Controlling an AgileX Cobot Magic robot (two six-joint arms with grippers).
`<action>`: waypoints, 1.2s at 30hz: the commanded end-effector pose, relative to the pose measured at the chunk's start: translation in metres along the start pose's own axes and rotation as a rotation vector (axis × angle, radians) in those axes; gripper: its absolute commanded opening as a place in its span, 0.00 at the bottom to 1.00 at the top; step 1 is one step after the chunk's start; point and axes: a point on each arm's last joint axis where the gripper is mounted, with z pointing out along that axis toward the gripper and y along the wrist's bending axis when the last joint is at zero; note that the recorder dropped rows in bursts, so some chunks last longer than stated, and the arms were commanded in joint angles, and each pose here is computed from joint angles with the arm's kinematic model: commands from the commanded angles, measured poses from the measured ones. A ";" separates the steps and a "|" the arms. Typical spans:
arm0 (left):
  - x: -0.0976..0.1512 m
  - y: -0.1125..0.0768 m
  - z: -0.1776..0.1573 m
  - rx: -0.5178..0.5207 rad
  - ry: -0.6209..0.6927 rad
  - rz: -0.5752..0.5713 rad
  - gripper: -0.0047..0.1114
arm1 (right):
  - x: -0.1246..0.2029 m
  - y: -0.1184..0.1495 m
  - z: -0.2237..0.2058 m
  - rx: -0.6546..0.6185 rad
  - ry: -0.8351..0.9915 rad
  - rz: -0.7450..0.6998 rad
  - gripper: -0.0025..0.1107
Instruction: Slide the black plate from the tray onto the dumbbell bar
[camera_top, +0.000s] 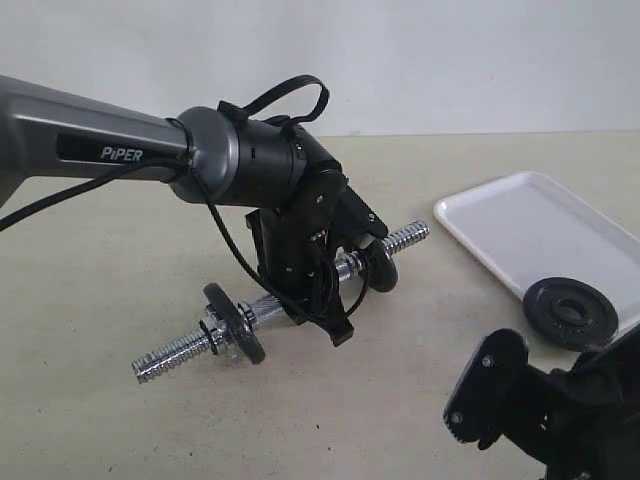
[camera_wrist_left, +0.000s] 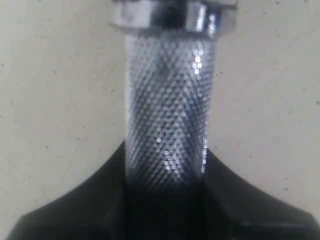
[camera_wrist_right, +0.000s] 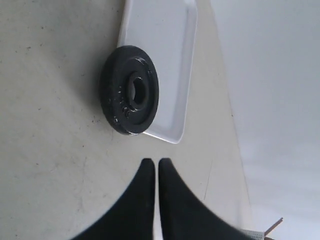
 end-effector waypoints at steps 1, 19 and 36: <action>-0.007 0.006 -0.019 -0.046 -0.075 0.030 0.08 | 0.001 0.013 0.007 0.033 0.025 -0.008 0.02; -0.007 0.007 -0.019 -0.053 -0.074 0.036 0.08 | -0.001 0.050 0.026 0.096 -0.010 -0.087 0.02; -0.003 0.009 -0.018 -0.075 -0.029 0.050 0.08 | 0.000 0.066 0.038 0.108 -0.036 -0.075 0.14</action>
